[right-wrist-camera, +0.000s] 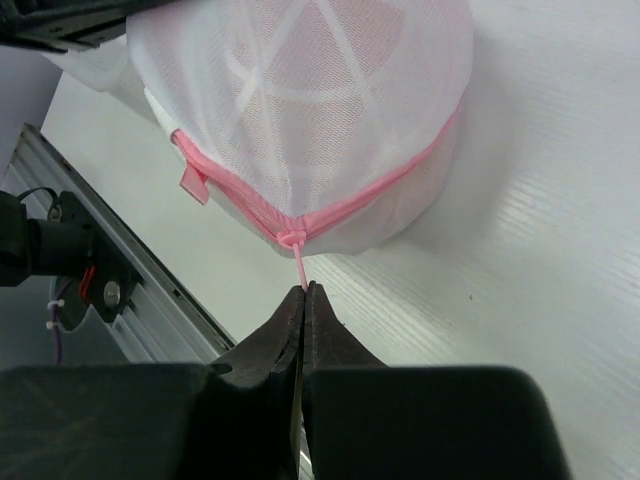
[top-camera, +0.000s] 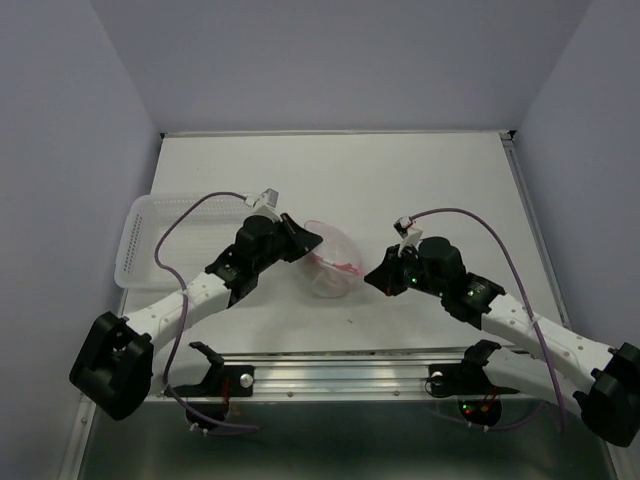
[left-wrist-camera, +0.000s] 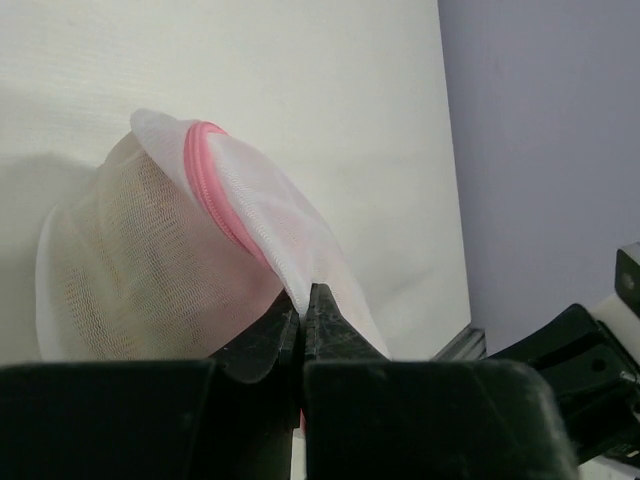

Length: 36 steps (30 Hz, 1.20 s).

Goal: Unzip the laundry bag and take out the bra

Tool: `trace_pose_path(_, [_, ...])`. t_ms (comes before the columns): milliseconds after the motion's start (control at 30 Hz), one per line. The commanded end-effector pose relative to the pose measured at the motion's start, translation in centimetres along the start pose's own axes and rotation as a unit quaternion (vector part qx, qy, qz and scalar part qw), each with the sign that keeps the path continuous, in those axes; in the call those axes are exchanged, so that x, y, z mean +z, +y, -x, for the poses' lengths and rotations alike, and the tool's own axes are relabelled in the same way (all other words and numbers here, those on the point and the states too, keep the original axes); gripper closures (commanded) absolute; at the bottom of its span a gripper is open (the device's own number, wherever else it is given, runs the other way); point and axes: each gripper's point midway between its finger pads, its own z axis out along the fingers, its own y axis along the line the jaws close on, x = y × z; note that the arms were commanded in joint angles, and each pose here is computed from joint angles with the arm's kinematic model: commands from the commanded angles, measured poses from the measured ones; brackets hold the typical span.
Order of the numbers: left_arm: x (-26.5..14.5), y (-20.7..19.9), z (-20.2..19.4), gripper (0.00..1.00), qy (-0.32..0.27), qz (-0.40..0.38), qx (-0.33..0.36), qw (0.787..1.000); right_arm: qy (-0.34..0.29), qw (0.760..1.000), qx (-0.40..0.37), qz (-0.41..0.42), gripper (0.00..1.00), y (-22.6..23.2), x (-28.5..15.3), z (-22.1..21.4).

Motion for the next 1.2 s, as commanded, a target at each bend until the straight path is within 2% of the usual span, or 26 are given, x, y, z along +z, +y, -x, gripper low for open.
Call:
trace_pose_path(0, [0.8, 0.3, 4.2, 1.00, 0.000, 0.012, 0.126, 0.992, 0.043, 0.998, -0.024, -0.034, 0.99, -1.3, -1.4, -1.3])
trace_pose_path(100, [1.7, -2.0, 6.0, 1.00, -0.002, -0.009, 0.158, 0.987, 0.064, 0.997, -0.032, -0.003, 0.99, -0.2, -1.4, -1.9])
trace_pose_path(233, [1.8, -4.3, 5.0, 1.00, 0.018, -0.046, 0.157, 0.986, 0.061, 0.997, -0.036, 0.020, 0.99, 0.7, -1.4, -1.5])
trace_pose_path(267, [1.7, -4.5, 4.9, 0.92, 0.018, -0.049, 0.158, 0.986, 0.060, 0.997, -0.035, 0.019, 0.99, 0.8, -1.4, -1.4])
trace_pose_path(300, [1.6, -4.4, 4.8, 0.75, 0.018, -0.048, 0.156, 0.986, 0.056, 0.998, -0.034, 0.018, 0.99, 0.9, -1.3, -1.0])
trace_pose_path(333, [1.5, -3.9, 4.5, 0.34, 0.018, -0.042, 0.146, 0.988, 0.059, 0.998, -0.032, 0.014, 0.99, 0.7, -1.1, -1.1])
trace_pose_path(367, [1.4, -3.6, 4.5, 0.17, 0.015, -0.035, 0.137, 0.990, 0.059, 0.998, -0.029, 0.013, 0.99, 0.7, -1.0, -1.1])
trace_pose_path(400, [0.9, -3.6, 4.7, 0.06, 0.007, -0.033, 0.126, 0.991, 0.057, 0.998, -0.022, 0.014, 0.99, 0.8, -0.8, -0.9])
trace_pose_path(433, [0.7, -3.0, 4.3, 0.01, 0.003, -0.025, 0.101, 0.995, 0.052, 0.998, -0.019, 0.022, 0.99, 1.0, -0.5, -0.8])
trace_pose_path(467, [0.0, -3.3, 4.7, 0.01, -0.016, -0.026, 0.088, 0.996, 0.050, 0.998, -0.009, 0.028, 0.99, 1.3, -0.4, -0.7])
trace_pose_path(533, [-0.7, -3.1, 4.0, 0.01, -0.028, -0.014, 0.075, 0.997, 0.036, 0.999, 0.000, 0.040, 0.99, 1.9, -0.1, -0.2])
trace_pose_path(567, [-1.4, -4.3, 3.0, 0.01, -0.026, -0.020, 0.079, 0.996, 0.032, 0.998, 0.011, 0.044, 0.99, 2.1, 0.0, 0.0])
trace_pose_path(600, [-1.5, -3.0, 3.1, 0.01, -0.045, 0.023, 0.078, 0.996, 0.020, 0.998, 0.014, 0.049, 0.99, 2.3, 0.2, 0.5])
trace_pose_path(633, [-1.8, -3.4, 2.8, 0.01, -0.049, 0.028, 0.077, 0.995, 0.016, 0.998, 0.017, 0.051, 0.99, 2.4, 0.3, 0.7])
trace_pose_path(833, [-3.9, -3.3, -1.5, 0.01, -0.048, 0.068, 0.049, 0.995, -0.007, 0.998, 0.030, 0.046, 0.99, 2.5, 0.9, 1.9])
trace_pose_path(1000, [-6.2, -2.7, -2.8, 0.01, -0.071, 0.097, 0.019, 0.993, -0.001, 0.999, 0.034, 0.041, 0.99, 2.1, 1.3, 1.5])
trace_pose_path(1167, [-8.0, -5.3, -4.3, 0.01, -0.062, 0.077, -0.004, 0.995, -0.007, 0.999, 0.032, 0.041, 0.99, 1.9, 1.8, 1.5])
